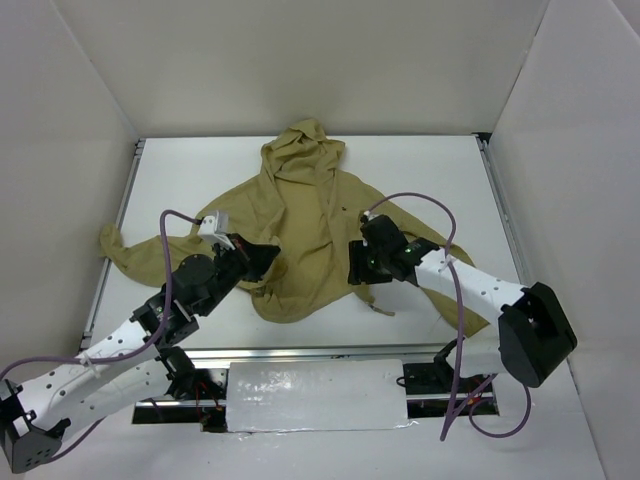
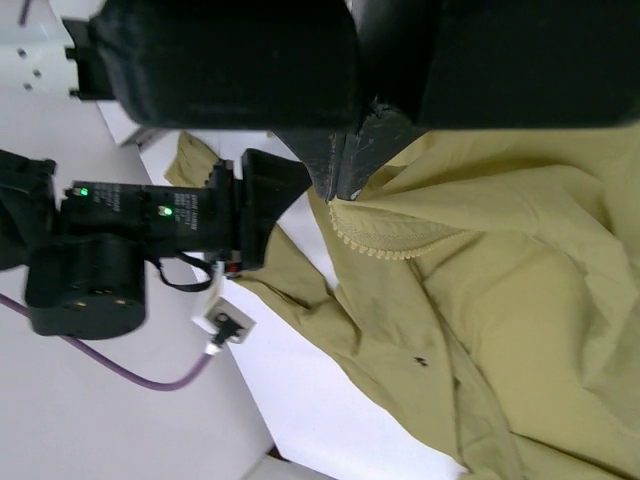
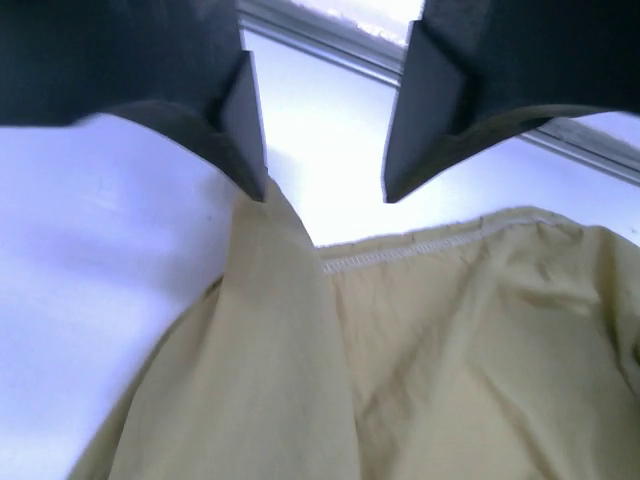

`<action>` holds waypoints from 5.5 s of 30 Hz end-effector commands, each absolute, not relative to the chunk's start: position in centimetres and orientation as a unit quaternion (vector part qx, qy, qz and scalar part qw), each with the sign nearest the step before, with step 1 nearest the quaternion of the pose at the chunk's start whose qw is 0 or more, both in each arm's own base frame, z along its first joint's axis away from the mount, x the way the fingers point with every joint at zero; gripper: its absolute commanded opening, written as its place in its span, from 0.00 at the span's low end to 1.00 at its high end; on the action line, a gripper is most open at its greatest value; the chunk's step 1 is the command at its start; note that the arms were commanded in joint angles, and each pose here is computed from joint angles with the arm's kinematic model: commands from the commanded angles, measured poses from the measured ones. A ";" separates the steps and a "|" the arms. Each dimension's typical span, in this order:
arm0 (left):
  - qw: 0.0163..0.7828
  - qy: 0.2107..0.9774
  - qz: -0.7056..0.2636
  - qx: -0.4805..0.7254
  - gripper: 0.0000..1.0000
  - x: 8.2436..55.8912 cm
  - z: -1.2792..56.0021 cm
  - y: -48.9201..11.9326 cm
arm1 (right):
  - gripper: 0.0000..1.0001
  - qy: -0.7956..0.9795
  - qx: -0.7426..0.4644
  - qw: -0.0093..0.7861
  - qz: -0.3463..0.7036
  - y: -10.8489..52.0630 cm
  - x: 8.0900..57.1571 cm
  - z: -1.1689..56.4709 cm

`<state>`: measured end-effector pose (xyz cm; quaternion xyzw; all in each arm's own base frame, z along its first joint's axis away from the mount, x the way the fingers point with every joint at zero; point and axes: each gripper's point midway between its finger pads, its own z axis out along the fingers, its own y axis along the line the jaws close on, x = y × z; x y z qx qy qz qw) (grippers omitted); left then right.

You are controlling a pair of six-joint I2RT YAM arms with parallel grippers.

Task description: Zip up the jacket

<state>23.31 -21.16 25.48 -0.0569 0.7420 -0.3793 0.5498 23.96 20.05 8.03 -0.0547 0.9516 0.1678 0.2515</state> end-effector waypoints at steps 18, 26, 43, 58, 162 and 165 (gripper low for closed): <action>0.538 0.732 -0.418 -0.020 0.00 21.7 25.7 -22.0 | 0.05 0.970 -0.056 0.190 0.139 21.5 21.6 3.8; 0.536 0.734 -0.417 -0.020 0.00 21.7 25.4 -22.0 | 0.00 0.885 0.078 0.238 0.392 28.2 22.6 9.7; 0.537 0.732 -0.419 -0.016 0.00 21.6 25.2 -21.9 | 0.57 0.786 0.141 0.104 0.594 32.6 17.2 8.3; 0.534 0.733 -0.420 -0.031 0.00 21.9 25.1 -21.8 | 0.45 0.924 -0.214 0.245 0.201 26.5 18.4 6.8; 0.501 0.774 -0.347 -0.172 0.00 22.7 20.6 -17.3 | 0.45 0.851 -0.445 0.220 0.173 33.4 14.2 2.2; 0.504 0.773 -0.339 -0.183 0.00 22.7 20.6 -16.6 | 0.47 0.852 -0.455 0.222 0.137 33.3 14.1 1.1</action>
